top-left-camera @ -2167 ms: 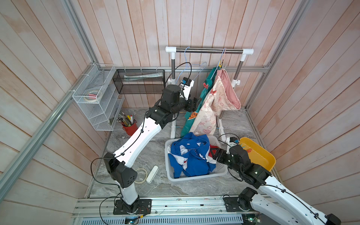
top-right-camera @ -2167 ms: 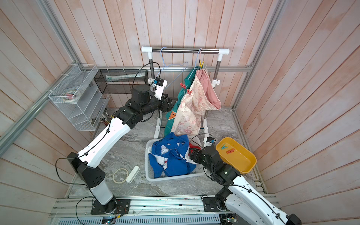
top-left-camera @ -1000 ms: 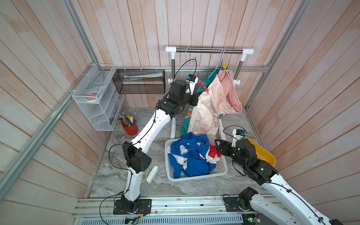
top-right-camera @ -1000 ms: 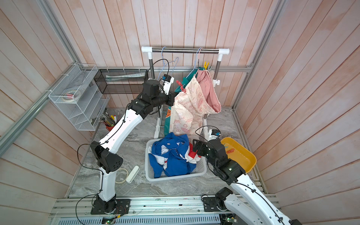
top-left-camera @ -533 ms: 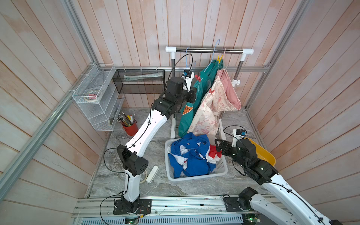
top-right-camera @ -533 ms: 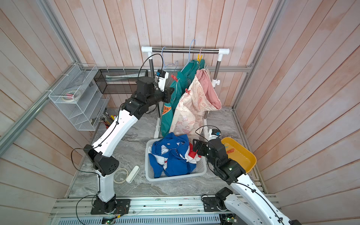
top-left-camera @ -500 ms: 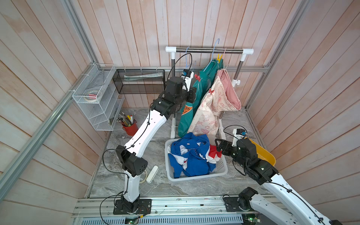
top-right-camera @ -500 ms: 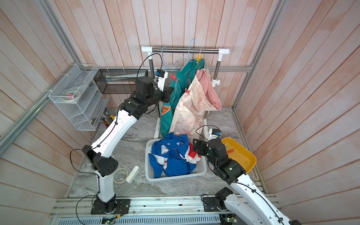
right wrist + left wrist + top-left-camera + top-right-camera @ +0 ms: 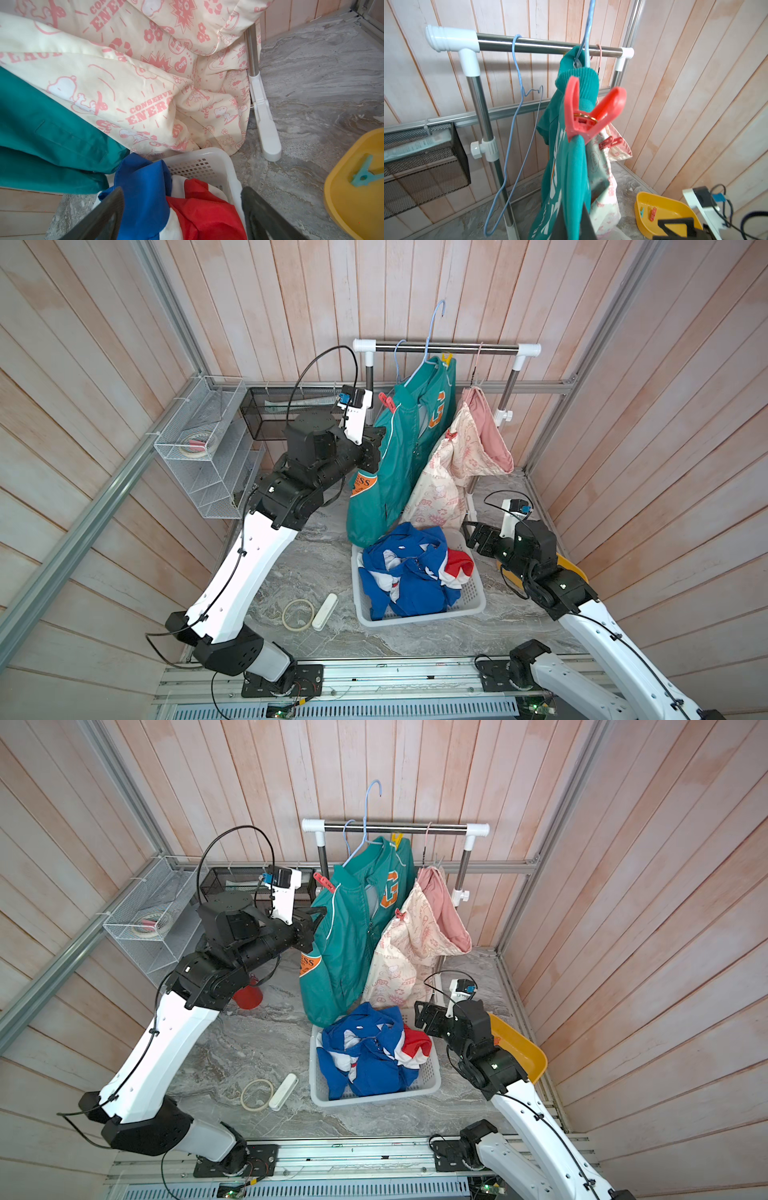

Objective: Remove the clothespins securing jackets to the hanger
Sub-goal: Pick up the hanger from the clothesline, then adjust the jacket in the basket.

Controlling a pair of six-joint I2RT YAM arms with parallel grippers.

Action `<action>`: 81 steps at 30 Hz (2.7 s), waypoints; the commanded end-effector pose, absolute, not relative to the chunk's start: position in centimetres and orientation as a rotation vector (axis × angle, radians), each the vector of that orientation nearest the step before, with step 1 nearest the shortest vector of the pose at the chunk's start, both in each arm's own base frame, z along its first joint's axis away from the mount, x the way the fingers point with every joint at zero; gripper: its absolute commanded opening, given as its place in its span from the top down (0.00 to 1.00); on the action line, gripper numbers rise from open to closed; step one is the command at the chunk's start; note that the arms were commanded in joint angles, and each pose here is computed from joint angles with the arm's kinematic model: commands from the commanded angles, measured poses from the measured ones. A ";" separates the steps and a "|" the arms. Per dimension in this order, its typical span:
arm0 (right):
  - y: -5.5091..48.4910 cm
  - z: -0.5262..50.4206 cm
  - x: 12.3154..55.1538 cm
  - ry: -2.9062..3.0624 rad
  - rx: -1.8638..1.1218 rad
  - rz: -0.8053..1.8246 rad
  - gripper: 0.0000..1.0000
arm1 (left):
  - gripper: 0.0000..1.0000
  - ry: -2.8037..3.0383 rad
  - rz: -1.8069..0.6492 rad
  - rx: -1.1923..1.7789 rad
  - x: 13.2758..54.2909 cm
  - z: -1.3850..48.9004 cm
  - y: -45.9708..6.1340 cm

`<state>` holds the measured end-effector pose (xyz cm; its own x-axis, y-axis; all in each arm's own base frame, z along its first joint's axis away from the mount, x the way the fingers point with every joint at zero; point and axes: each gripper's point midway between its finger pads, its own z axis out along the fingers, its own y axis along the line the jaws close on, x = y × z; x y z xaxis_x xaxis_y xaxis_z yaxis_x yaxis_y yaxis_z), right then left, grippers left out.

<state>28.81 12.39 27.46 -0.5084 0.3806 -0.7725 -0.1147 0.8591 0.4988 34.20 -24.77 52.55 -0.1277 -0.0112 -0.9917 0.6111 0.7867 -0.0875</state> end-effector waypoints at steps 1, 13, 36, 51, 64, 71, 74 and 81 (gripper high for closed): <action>13.1 30.1 29.3 1.961 0.141 0.652 0.11 | 1.00 1.403 -0.605 0.472 30.2 58.9 -22.6; 13.7 32.7 31.5 1.936 0.116 0.691 0.11 | 1.00 1.459 -0.576 0.438 22.9 57.4 -16.7; 10.8 37.7 37.3 1.872 0.205 0.692 0.12 | 1.00 1.280 -0.675 0.496 9.7 60.6 -10.1; 10.0 39.3 38.1 1.848 0.228 0.655 0.13 | 1.00 1.120 -0.725 0.510 4.3 63.4 -7.5; 8.2 41.0 37.0 1.802 0.235 0.590 0.13 | 1.00 1.156 -0.846 0.636 5.0 62.2 -11.0; 8.2 40.2 36.5 1.817 0.209 0.577 0.13 | 1.00 1.196 -0.858 0.671 6.7 61.4 -12.7; 9.0 39.4 35.9 1.833 0.190 0.629 0.14 | 1.00 1.215 -0.867 0.678 8.0 61.0 -13.8; 10.6 35.9 32.7 1.862 0.177 0.773 0.17 | 1.00 1.246 -0.921 0.755 10.6 60.2 -17.2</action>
